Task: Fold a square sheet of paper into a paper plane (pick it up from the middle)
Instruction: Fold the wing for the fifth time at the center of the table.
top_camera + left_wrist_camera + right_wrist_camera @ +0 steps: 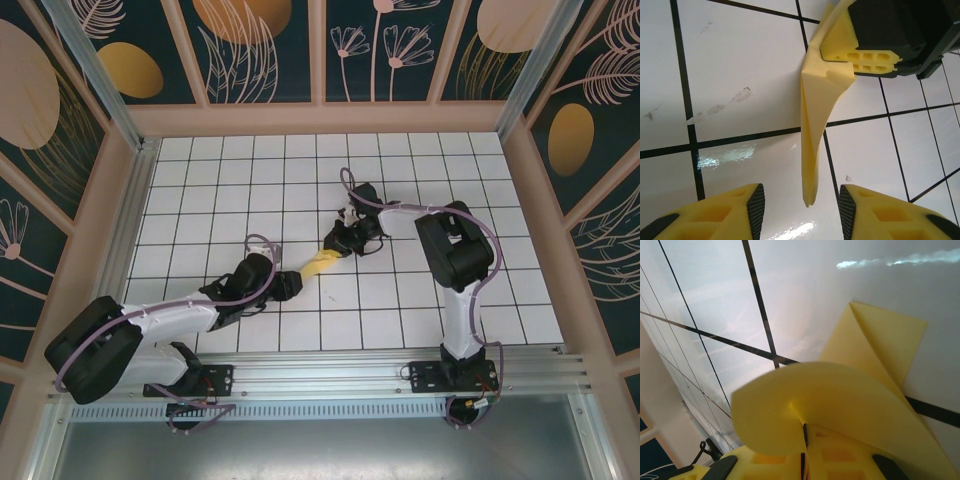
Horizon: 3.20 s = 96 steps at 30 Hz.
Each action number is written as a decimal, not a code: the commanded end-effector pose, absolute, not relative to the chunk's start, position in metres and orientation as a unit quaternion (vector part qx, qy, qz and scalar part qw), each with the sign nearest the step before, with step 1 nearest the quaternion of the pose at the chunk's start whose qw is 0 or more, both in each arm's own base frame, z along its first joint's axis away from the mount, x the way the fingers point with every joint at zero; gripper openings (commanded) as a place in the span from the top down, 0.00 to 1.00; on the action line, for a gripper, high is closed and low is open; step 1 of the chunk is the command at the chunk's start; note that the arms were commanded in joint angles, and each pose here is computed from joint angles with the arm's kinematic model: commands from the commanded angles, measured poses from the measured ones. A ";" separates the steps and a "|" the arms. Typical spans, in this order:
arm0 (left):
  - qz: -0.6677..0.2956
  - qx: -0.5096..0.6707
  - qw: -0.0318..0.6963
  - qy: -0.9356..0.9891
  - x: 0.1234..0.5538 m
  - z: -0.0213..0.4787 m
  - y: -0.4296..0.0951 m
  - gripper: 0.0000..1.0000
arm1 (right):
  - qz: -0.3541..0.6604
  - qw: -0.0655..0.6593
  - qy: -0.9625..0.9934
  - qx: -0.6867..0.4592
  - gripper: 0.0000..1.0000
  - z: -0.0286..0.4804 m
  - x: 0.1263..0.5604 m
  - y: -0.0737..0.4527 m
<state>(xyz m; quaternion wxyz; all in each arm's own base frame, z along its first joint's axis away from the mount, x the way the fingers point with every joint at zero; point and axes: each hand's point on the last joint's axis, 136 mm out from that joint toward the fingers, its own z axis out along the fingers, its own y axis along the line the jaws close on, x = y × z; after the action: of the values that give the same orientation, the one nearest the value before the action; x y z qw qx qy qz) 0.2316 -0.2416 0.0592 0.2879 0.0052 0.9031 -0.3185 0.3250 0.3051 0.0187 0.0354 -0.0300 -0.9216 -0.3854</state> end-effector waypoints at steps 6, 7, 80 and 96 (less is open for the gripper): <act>-0.300 0.120 0.346 0.881 0.244 0.078 -0.254 0.59 | -0.359 0.050 -0.932 -0.017 0.91 0.007 0.327 0.298; -0.288 0.128 0.347 0.883 0.246 0.077 -0.254 0.60 | -0.359 0.051 -0.932 -0.017 0.91 0.007 0.327 0.299; -0.146 0.252 0.275 0.916 0.263 0.027 -0.256 0.95 | -0.428 0.048 -0.901 -0.050 0.65 0.051 0.347 0.304; -0.084 0.247 0.336 0.905 0.260 0.033 -0.267 0.97 | -0.433 0.037 -0.889 -0.147 0.47 0.071 0.309 0.296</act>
<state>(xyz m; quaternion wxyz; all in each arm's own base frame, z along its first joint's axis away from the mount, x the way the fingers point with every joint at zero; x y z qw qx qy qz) 0.2542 -0.2690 0.0322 0.3165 0.2614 0.9061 -0.1028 0.3086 0.2899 0.0687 0.0378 -0.1301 -0.8937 -0.4276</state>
